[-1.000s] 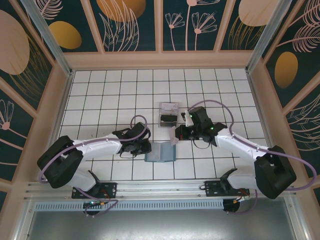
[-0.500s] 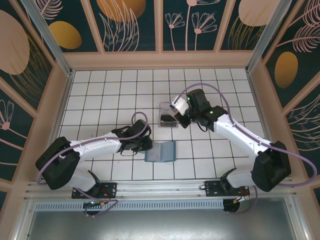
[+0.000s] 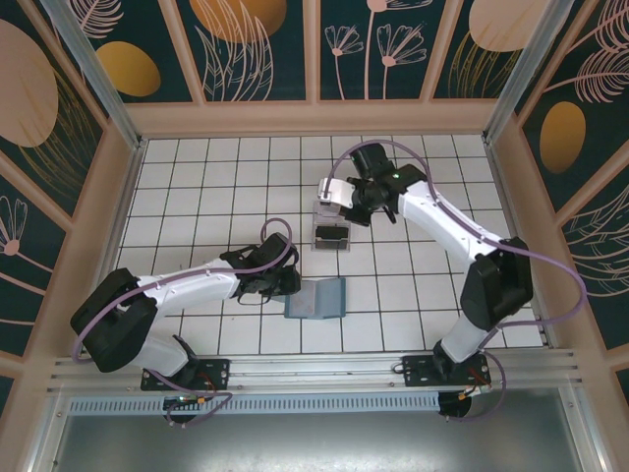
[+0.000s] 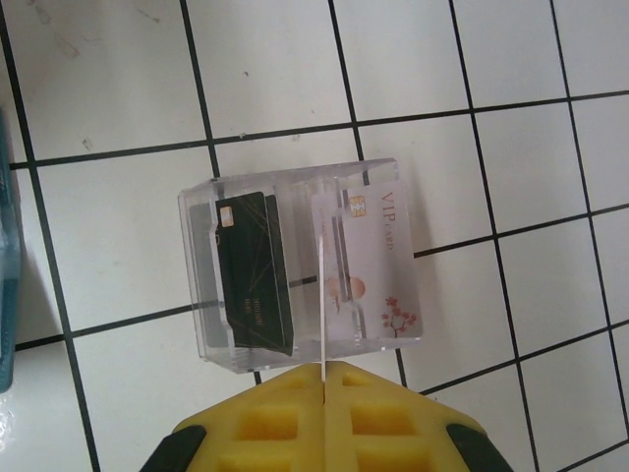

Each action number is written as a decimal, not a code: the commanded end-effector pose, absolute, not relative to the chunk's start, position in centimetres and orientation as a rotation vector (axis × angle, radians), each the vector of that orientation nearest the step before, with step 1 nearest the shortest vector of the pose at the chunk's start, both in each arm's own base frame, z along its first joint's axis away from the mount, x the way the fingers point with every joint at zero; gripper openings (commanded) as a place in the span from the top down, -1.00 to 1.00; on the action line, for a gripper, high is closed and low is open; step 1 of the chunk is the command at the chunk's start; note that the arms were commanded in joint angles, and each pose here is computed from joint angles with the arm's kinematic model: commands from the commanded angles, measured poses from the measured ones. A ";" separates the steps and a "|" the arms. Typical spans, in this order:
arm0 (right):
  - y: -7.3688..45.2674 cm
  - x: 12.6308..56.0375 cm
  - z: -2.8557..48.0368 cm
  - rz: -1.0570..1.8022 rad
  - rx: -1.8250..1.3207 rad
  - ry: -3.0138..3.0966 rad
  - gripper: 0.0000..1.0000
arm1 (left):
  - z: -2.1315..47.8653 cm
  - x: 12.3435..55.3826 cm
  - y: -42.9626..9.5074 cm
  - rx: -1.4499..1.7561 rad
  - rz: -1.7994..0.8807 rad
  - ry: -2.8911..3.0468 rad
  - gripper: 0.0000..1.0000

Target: Take the credit cards out of the card holder

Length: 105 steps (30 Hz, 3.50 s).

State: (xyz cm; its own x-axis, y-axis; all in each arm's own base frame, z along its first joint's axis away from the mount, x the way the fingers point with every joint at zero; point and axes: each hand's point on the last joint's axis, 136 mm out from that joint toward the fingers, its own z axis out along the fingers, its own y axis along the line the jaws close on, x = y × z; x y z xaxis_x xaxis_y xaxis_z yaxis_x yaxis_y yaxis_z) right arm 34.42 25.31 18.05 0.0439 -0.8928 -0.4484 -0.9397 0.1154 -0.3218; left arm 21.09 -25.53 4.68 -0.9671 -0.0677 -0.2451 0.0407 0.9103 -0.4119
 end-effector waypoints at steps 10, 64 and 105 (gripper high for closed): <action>26.8 36.3 15.5 0.164 -1.962 1.876 1.00 | 4.9 21.0 -25.1 -0.015 -0.573 2.826 0.62; 27.8 40.0 11.8 0.179 -1.991 2.021 1.00 | 5.1 20.7 -23.9 -0.061 -0.537 2.819 0.62; 28.7 43.2 15.9 -0.120 -1.769 1.936 0.53 | 5.0 21.0 -24.1 -0.059 -0.535 2.818 0.62</action>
State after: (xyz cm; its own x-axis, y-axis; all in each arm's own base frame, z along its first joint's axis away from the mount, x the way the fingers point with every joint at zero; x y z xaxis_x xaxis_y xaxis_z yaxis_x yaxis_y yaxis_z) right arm 42.28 28.64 12.32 -0.0095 -0.9642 -0.2651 -0.9489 0.0923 -0.3019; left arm 21.01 -24.35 5.00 -0.9625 -0.0880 -0.2566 0.0157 0.9262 -0.3767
